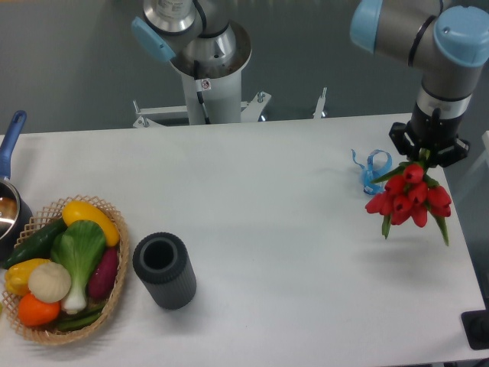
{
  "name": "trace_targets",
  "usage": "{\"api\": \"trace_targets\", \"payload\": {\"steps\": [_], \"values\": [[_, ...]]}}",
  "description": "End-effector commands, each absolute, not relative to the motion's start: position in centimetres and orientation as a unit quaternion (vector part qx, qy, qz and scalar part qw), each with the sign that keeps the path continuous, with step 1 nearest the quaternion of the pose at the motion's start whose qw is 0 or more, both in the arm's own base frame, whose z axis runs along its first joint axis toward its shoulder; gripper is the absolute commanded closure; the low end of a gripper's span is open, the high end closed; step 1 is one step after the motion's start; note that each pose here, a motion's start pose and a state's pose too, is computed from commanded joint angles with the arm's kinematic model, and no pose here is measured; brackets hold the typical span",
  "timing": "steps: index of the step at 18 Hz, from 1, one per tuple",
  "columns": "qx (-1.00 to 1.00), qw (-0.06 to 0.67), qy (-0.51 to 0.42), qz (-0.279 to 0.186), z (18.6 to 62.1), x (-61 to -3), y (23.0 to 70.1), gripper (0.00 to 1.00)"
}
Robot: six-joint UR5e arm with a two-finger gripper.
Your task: Place the flowers on the table
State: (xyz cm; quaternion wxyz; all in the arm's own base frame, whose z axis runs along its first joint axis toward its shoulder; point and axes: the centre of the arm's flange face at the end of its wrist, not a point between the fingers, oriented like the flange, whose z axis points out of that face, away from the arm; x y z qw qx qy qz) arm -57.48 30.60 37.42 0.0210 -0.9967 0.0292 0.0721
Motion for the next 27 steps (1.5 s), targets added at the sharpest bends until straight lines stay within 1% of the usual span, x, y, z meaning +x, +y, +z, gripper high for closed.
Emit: {"api": "trace_targets", "payload": {"steps": [3,6,14,16,17,19,22,23,27], "values": [[-0.997,0.019,0.025,0.068,36.7,-57.5,30.8,1.00],[-0.998,0.021,0.019,0.064,36.1,-57.4,31.9,1.00],[-0.999,0.029,0.027,0.035,32.9,-57.4,33.2,1.00],[-0.999,0.032,0.028,0.028,32.1,-57.5,33.4,0.96],[-0.999,0.037,0.029,0.023,31.7,-57.4,33.7,0.95],[-0.998,0.049,0.032,0.012,30.9,-57.3,34.4,0.85],[-0.998,0.047,0.040,-0.001,29.1,-56.9,35.7,0.69],[-0.998,0.046,0.037,-0.004,28.5,-56.9,36.0,0.66],[-0.999,0.052,0.005,0.007,27.6,-55.8,39.7,0.65]]}}
